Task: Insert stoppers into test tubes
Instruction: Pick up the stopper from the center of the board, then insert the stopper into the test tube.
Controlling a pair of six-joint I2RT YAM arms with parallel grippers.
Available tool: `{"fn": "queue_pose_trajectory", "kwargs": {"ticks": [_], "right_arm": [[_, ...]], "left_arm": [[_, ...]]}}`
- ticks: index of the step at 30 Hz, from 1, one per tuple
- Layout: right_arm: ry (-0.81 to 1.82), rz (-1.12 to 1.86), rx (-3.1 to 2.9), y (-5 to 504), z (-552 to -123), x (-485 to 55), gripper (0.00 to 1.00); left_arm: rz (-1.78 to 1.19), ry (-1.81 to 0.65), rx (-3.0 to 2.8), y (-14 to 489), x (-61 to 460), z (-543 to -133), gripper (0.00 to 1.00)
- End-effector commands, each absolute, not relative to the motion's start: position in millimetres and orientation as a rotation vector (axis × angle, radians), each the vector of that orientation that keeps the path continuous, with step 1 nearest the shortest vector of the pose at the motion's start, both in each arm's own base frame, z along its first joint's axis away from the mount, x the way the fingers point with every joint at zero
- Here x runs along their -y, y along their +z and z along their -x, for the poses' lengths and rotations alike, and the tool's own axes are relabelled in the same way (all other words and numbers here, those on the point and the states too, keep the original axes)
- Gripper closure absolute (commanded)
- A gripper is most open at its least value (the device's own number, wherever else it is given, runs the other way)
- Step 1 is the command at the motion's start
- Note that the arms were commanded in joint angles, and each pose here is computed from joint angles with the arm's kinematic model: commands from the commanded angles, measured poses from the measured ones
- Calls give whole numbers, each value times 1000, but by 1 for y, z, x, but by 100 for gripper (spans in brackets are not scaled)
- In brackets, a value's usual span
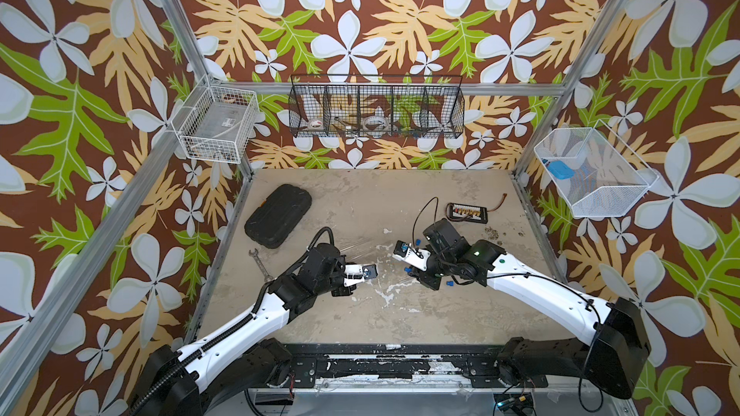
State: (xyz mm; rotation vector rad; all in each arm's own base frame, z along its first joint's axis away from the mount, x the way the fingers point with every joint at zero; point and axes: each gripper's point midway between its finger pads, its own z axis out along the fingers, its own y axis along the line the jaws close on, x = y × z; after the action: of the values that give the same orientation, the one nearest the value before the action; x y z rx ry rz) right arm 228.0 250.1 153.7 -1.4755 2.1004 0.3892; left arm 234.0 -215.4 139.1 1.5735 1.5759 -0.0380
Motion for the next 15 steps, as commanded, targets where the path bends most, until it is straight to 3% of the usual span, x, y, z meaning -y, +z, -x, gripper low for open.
{"fn": "queue_pose_trajectory", "kwargs": {"ticks": [1, 15], "right_arm": [[492, 1467, -2106, 162, -215, -258, 82], [599, 1536, -2028, 166, -200, -293, 82]], "left_arm": [[-1582, 96, -1517, 139, 214, -242, 100], [-1572, 160, -1434, 142, 216, -239, 100]]}}
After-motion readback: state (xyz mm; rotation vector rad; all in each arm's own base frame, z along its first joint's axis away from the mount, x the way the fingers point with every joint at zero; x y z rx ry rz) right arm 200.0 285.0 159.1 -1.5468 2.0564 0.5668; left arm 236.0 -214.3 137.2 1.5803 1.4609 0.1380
